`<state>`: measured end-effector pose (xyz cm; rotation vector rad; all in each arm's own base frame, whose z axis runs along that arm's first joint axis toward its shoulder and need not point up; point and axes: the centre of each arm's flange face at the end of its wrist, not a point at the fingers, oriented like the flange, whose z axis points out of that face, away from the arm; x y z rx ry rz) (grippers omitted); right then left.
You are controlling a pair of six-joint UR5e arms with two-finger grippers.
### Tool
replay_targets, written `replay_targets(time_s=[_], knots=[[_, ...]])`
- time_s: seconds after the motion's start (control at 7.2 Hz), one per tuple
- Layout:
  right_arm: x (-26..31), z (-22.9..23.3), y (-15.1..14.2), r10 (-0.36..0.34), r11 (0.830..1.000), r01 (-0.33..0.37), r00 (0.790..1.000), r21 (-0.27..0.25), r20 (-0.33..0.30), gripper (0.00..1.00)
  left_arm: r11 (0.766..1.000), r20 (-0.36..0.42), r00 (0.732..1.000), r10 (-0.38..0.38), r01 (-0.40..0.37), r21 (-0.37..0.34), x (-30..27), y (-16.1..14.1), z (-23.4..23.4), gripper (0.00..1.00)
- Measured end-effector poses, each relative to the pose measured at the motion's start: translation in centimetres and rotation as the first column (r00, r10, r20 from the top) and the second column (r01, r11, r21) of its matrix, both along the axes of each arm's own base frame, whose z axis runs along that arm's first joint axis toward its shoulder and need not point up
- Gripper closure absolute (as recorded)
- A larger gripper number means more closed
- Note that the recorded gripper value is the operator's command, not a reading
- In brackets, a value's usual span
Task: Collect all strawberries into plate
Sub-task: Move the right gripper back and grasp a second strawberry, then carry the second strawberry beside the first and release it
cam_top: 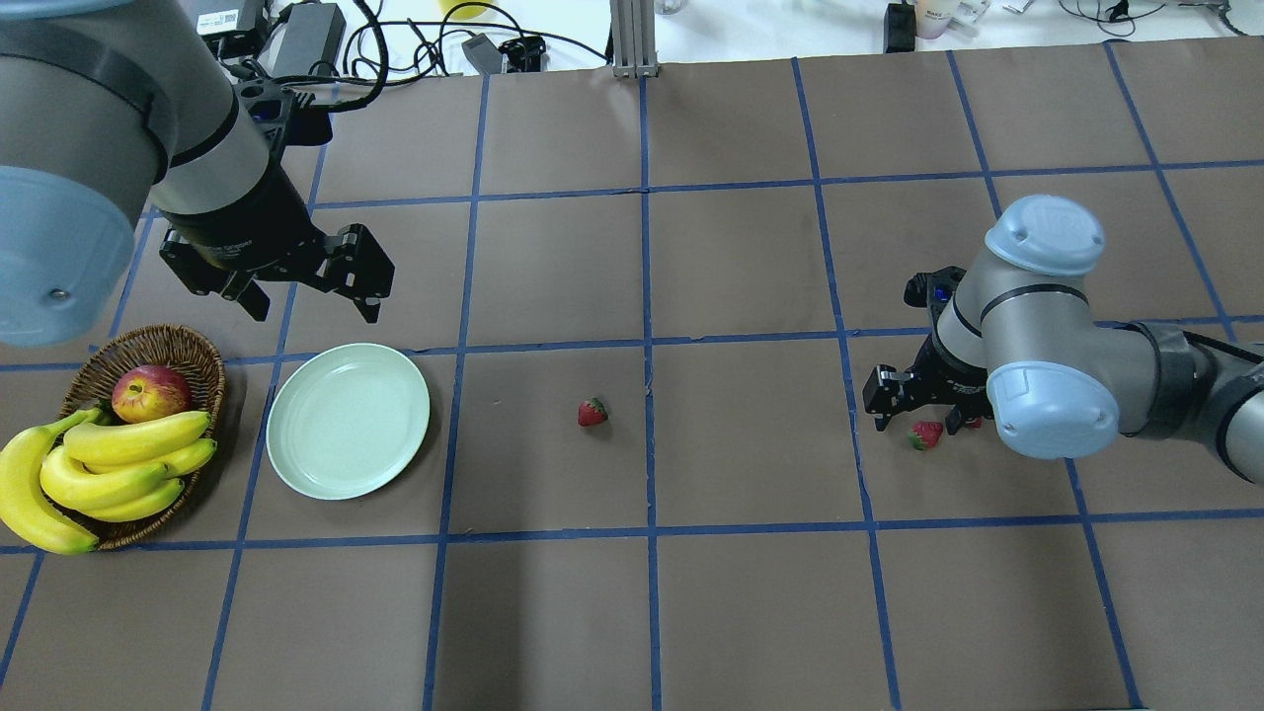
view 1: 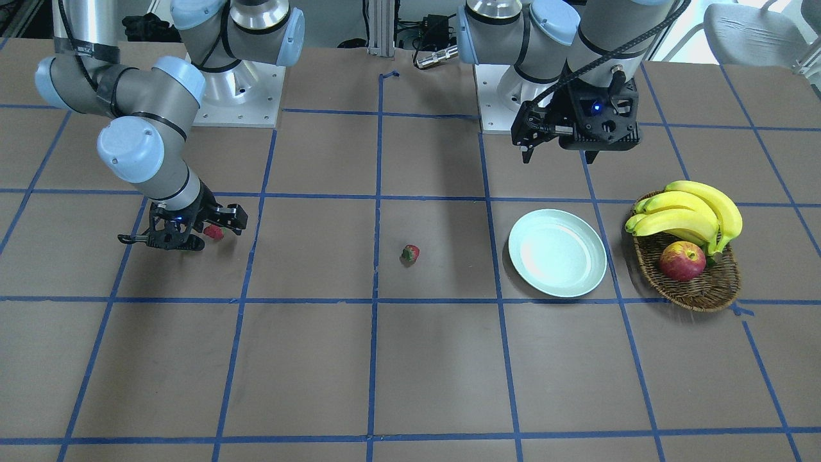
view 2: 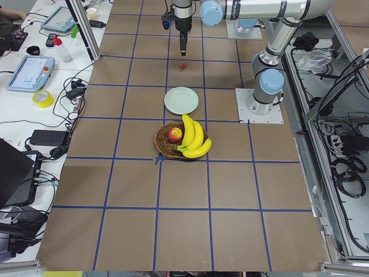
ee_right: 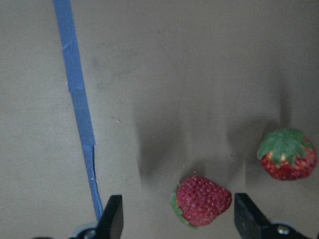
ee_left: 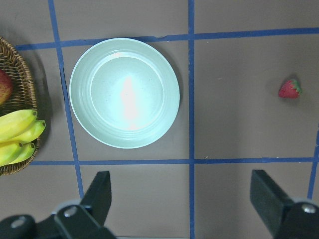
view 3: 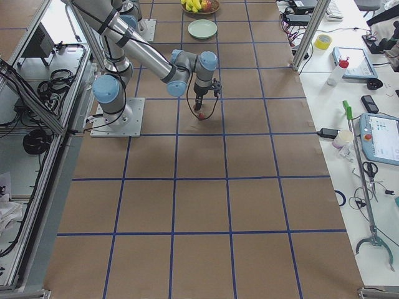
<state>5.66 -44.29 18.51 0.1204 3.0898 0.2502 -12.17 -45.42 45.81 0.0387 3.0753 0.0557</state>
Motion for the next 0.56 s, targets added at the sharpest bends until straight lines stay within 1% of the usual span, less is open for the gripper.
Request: replay_targets(time_s=[0.14, 0.28, 0.42, 0.56], knots=[[0.03, -0.54, 0.22, 0.0, 1.0, 0.0, 1.0, 0.011, 0.002, 0.45, 1.0, 0.0, 1.0, 0.0, 0.0, 0.0, 0.0, 0.01, 0.0, 0.0], [0.04, -0.79, 0.32, 0.001, 1.0, -0.001, 1.0, 0.016, 0.004, 0.68, 1.0, 0.0, 1.0, 0.0, 0.0, 0.0, 0.0, 0.01, 0.0, 0.0], [0.05, -0.82, 0.28, 0.003, 1.0, -0.003, 1.0, 0.016, 0.004, 0.87, 1.0, 0.0, 1.0, 0.0, 0.0, 0.001, 0.0, 0.0, -0.02, 0.0], [0.03, -0.73, 0.17, 0.007, 1.0, -0.007, 1.0, 0.013, 0.005, 0.91, 1.0, 0.0, 1.0, 0.0, 0.0, 0.001, 0.0, -0.02, -0.04, 0.0]])
